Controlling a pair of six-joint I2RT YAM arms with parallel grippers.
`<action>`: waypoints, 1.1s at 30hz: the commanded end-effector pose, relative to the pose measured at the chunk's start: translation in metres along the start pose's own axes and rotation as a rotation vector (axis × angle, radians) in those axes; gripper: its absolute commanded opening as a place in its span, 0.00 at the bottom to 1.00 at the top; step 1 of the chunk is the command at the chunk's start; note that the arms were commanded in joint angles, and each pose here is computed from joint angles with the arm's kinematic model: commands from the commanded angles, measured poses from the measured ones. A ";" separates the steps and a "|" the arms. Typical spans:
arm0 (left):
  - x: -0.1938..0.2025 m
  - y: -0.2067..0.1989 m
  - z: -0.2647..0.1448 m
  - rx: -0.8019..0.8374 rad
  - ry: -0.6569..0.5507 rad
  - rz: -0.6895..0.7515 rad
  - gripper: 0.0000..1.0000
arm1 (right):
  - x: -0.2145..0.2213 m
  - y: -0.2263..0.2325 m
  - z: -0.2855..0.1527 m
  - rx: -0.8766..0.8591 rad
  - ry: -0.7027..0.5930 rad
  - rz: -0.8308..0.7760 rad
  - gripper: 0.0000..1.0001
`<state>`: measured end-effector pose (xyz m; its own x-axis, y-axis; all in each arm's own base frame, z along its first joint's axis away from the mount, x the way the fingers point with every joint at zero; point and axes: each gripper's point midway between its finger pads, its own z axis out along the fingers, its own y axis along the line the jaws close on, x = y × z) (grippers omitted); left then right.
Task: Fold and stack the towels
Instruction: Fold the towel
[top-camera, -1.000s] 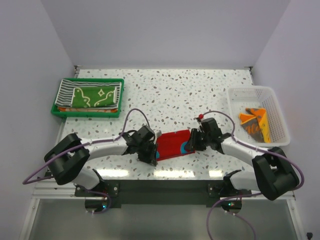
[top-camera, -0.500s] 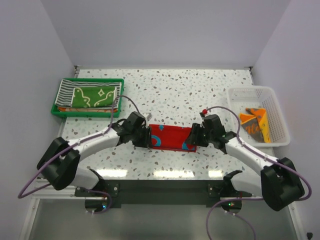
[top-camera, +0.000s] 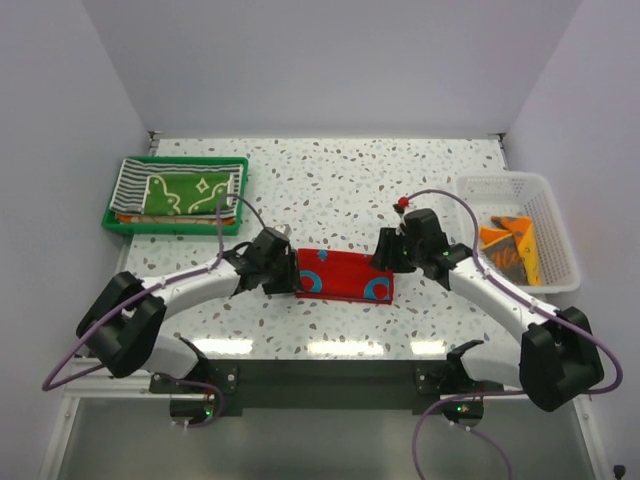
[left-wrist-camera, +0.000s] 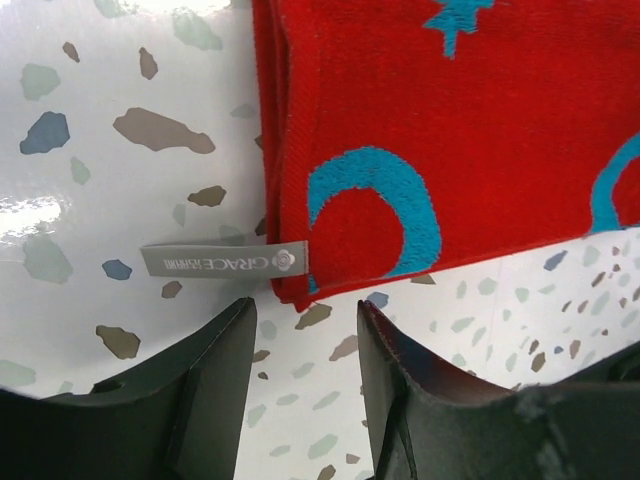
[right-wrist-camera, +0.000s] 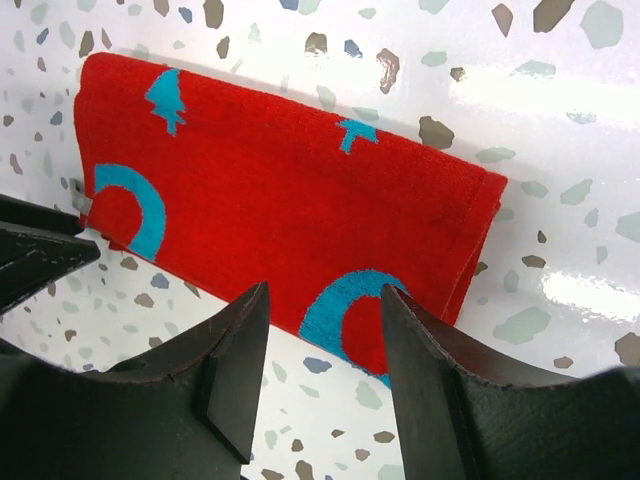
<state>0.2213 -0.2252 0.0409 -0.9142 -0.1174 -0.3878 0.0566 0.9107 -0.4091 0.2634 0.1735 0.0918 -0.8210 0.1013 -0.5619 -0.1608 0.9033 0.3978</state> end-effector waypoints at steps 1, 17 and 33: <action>-0.030 -0.016 0.004 0.026 -0.089 -0.014 0.49 | -0.003 -0.003 0.001 0.016 -0.011 -0.031 0.52; -0.039 -0.018 0.015 0.011 -0.096 -0.006 0.41 | 0.035 -0.025 0.010 0.064 0.042 0.015 0.52; -0.051 -0.047 -0.026 0.087 -0.121 0.006 0.06 | 0.042 -0.035 0.011 0.102 0.047 0.030 0.52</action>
<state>0.2518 -0.2440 0.0653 -0.8852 -0.1373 -0.4444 0.0726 0.9030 -0.4235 0.2343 0.1512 0.0417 -0.8701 0.0865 -0.4852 -0.0933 0.9377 0.3347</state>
